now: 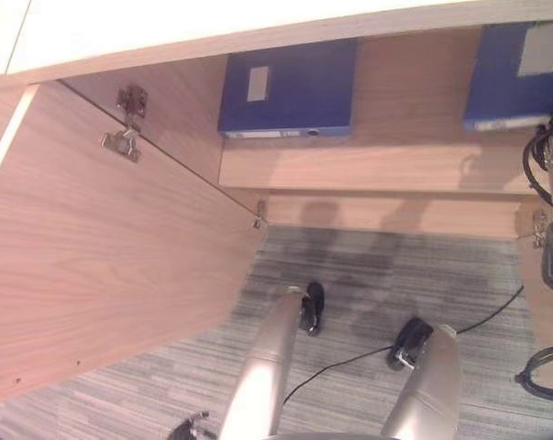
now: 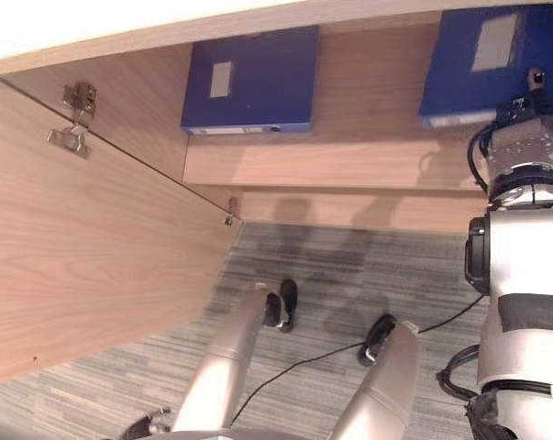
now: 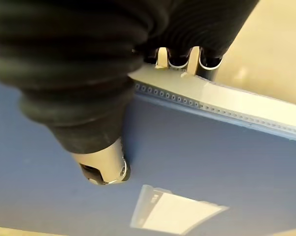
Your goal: Put the empty folder in the office cabinet
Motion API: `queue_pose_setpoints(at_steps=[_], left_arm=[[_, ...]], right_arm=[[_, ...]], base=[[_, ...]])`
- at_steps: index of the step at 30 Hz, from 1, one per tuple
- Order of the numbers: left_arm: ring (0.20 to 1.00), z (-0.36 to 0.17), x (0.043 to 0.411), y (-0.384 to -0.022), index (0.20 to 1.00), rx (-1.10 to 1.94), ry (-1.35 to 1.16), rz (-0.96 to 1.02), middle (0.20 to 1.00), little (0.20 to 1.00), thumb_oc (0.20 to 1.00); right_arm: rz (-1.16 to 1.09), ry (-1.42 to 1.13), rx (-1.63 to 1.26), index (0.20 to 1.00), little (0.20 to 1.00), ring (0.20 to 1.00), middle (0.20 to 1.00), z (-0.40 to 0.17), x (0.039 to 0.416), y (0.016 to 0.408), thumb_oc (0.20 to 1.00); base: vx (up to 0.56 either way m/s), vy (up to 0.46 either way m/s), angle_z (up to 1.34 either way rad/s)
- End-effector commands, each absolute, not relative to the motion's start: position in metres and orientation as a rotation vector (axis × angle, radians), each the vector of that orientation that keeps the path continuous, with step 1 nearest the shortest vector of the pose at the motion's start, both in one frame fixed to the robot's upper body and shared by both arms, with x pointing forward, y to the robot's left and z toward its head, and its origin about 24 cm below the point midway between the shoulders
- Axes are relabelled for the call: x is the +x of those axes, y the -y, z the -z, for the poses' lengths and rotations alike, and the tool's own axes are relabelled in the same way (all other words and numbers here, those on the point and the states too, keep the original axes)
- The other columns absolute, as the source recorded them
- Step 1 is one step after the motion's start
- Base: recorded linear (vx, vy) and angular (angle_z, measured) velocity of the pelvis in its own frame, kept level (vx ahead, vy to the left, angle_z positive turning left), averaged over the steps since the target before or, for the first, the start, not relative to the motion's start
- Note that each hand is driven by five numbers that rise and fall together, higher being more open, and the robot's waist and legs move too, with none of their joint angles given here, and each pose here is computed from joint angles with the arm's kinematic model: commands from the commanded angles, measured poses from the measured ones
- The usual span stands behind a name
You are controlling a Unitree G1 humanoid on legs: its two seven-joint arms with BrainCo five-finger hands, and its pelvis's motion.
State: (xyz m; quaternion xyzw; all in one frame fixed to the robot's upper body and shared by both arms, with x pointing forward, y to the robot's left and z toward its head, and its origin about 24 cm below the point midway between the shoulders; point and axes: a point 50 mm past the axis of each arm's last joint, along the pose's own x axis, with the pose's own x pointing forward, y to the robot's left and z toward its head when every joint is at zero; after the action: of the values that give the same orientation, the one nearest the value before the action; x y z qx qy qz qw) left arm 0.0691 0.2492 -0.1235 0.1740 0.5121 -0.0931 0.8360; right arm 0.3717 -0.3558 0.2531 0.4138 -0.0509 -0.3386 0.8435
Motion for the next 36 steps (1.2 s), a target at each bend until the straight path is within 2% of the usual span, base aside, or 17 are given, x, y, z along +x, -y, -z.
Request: queue_pose_setpoints(at_steps=[1, 5, 12, 13, 14, 18, 22, 25, 27, 28, 29, 31, 32, 36], left_arm=[[1.000, 0.147, 0.018, -0.283, 1.000, 0.547, -1.387, 0.117, 1.000, 1.000, 1.000], [1.000, 0.148, 0.020, -0.294, 1.000, 0.541, -1.415, -0.015, 1.000, 1.000, 1.000], [1.000, 0.149, 0.027, -0.295, 1.000, 0.537, -1.406, -0.068, 1.000, 1.000, 1.000], [1.000, 0.149, 0.029, -0.294, 1.000, 0.539, -1.398, -0.067, 1.000, 1.000, 1.000], [1.000, 0.149, 0.033, -0.294, 1.000, 0.540, -1.387, -0.072, 1.000, 1.000, 1.000], [1.000, 0.148, 0.039, -0.296, 1.000, 0.543, -1.365, -0.086, 1.000, 1.000, 1.000], [1.000, 0.145, 0.042, -0.303, 1.000, 0.560, -1.355, -0.095, 1.000, 1.000, 1.000], [1.000, 0.142, 0.045, -0.309, 1.000, 0.588, -1.357, -0.083, 1.000, 1.000, 1.000], [1.000, 0.140, 0.051, -0.312, 1.000, 0.607, -1.346, -0.065, 1.000, 1.000, 1.000], [1.000, 0.140, 0.051, -0.312, 1.000, 0.605, -1.345, -0.063, 1.000, 1.000, 1.000], [1.000, 0.139, 0.057, -0.312, 1.000, 0.614, -1.333, -0.048, 1.000, 1.000, 1.000], [1.000, 0.139, 0.057, -0.312, 1.000, 0.612, -1.332, -0.046, 1.000, 1.000, 1.000], [1.000, 0.136, 0.064, -0.314, 1.000, 0.613, -1.308, -0.042, 1.000, 1.000, 1.000], [1.000, 0.134, 0.070, -0.316, 1.000, 0.606, -1.282, -0.050, 1.000, 1.000, 1.000]], right_arm=[[0.674, 0.310, 0.875, 0.200, 0.200, 0.200, 0.200, -0.305, 0.358, 0.372, 0.200], [0.683, 0.358, 0.872, 0.200, 0.200, 0.200, 0.200, -0.321, 0.345, 0.385, 0.200], [0.678, 0.393, 0.856, 0.200, 0.200, 0.200, 0.200, -0.328, 0.343, 0.387, 0.200], [0.675, 0.391, 0.856, 0.511, 0.511, 0.511, 0.511, -0.327, 0.344, 0.385, 0.511], [0.674, 0.385, 0.853, 1.000, 1.000, 1.000, 1.000, -0.324, 0.345, 0.384, 1.000], [0.657, 0.378, 0.852, 1.000, 1.000, 1.000, 1.000, -0.320, 0.349, 0.381, 1.000], [0.599, 0.322, 0.707, 1.000, 1.000, 1.000, 1.000, -0.315, 0.356, 0.373, 1.000], [0.590, 0.193, 0.536, 1.000, 1.000, 1.000, 1.000, -0.303, 0.358, 0.373, 1.000], [0.594, 0.044, 0.314, 1.000, 1.000, 1.000, 1.000, -0.288, 0.357, 0.375, 1.000], [0.592, 0.044, 0.309, 1.000, 1.000, 1.000, 1.000, -0.289, 0.357, 0.376, 1.000], [0.605, -0.048, 0.150, 1.000, 1.000, 1.000, 1.000, -0.281, 0.355, 0.379, 1.000], [0.604, -0.048, 0.145, 1.000, 1.000, 1.000, 1.000, -0.282, 0.354, 0.379, 1.000], [0.631, -0.145, -0.078, 1.000, 1.000, 1.000, 1.000, -0.276, 0.352, 0.383, 1.000], [0.642, -0.261, -0.318, 1.000, 1.000, 1.000, 1.000, -0.268, 0.350, 0.386, 1.000]], base=[[-0.02, -0.061, -0.03], [0.00, -0.055, 0.11], [0.00, -0.019, 0.08], [0.00, 0.000, 0.00], [0.00, 0.000, 0.00], [0.00, 0.000, 0.00], [0.00, 0.000, 0.00], [0.00, 0.000, 0.00], [-0.02, -0.015, -0.01], [-0.04, -0.028, -0.01], [0.00, 0.000, 0.00], [0.00, 0.000, 0.00], [0.00, 0.000, 0.00], [-0.03, -0.011, -0.01]])
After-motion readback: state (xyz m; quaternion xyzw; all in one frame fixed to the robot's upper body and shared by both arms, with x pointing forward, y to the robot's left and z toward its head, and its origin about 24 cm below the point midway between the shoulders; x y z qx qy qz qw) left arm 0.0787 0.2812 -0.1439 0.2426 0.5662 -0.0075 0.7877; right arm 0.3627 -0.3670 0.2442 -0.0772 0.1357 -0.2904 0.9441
